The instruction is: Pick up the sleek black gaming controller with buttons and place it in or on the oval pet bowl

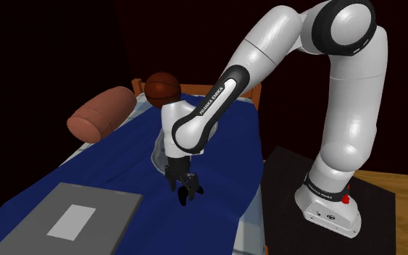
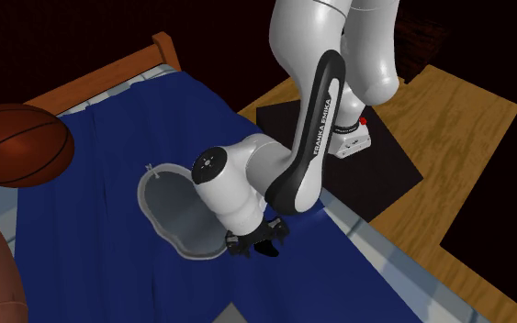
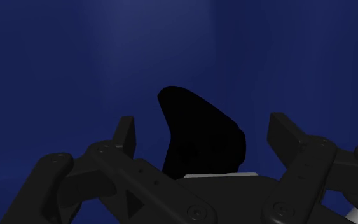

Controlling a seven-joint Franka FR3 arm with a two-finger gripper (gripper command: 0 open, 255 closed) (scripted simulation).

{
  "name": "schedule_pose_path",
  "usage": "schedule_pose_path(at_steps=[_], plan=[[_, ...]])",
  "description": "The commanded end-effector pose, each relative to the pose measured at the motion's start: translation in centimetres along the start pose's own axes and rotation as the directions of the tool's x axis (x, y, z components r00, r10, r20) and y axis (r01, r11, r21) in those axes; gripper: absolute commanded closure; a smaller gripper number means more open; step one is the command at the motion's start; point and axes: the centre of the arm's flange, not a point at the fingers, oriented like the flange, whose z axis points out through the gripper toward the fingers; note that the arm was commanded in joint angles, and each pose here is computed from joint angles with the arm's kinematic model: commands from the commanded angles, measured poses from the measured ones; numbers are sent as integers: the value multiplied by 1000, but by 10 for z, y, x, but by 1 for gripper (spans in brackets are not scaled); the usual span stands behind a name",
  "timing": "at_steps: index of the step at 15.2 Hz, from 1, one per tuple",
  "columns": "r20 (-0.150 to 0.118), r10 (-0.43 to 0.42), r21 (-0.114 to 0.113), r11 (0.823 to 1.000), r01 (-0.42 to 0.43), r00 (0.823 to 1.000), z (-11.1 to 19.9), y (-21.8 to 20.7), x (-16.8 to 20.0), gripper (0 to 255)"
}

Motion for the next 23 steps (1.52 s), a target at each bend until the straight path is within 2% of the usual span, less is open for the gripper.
schedule_pose_path(at_steps=[1, 2, 3, 12, 23], plan=[[0, 6, 0, 1000, -6, 1000, 0, -2, 2, 0], [0, 6, 0, 1000, -6, 1000, 0, -2, 2, 0], [0, 6, 0, 1000, -6, 1000, 0, -2, 2, 255], [0, 6, 0, 1000, -6, 1000, 0, -2, 2, 255], [0, 6, 0, 1000, -6, 1000, -54, 12, -12, 255]])
